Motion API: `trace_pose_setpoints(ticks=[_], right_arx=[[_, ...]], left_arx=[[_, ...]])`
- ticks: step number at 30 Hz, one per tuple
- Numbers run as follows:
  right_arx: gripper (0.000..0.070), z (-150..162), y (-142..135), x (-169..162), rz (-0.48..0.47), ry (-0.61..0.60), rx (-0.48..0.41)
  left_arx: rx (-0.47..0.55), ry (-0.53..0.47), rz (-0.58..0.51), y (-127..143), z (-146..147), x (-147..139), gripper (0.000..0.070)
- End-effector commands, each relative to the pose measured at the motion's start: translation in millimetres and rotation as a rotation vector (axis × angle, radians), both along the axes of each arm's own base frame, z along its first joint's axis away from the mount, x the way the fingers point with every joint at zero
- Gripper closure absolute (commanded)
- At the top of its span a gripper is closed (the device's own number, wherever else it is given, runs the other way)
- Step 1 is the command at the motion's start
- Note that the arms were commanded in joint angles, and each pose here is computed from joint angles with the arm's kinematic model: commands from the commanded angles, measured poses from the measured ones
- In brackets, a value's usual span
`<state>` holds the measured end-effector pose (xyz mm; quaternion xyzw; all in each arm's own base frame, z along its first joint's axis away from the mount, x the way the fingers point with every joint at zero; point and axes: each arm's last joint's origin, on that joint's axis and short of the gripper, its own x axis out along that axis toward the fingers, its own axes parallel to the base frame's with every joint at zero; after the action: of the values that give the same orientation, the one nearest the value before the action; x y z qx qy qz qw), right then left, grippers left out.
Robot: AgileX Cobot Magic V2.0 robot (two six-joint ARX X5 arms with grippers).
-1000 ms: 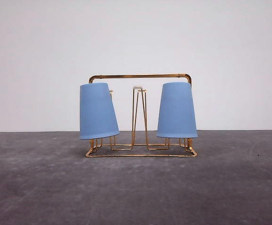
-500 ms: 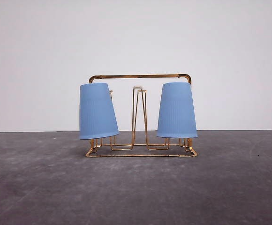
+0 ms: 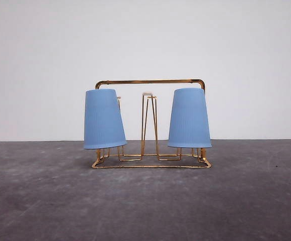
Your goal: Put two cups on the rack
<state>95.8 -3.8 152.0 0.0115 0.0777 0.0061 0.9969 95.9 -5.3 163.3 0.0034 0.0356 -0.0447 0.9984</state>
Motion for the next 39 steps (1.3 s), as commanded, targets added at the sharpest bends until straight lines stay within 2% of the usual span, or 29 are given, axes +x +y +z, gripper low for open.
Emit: trace_pose_setpoints(ticks=[1, 39], right_arx=[[0.0681, 0.1, 0.0, 0.2, -0.004, -0.006, 0.004], [0.0681, 0.1, 0.6, 0.2, 0.005, -0.006, 0.008]], left_arx=[[-0.003, 0.002, 0.001, 0.0, -3.3, 0.8, 0.0700], [-0.003, 0.001, 0.001, 0.0, -3.3, 0.8, 0.0700]])
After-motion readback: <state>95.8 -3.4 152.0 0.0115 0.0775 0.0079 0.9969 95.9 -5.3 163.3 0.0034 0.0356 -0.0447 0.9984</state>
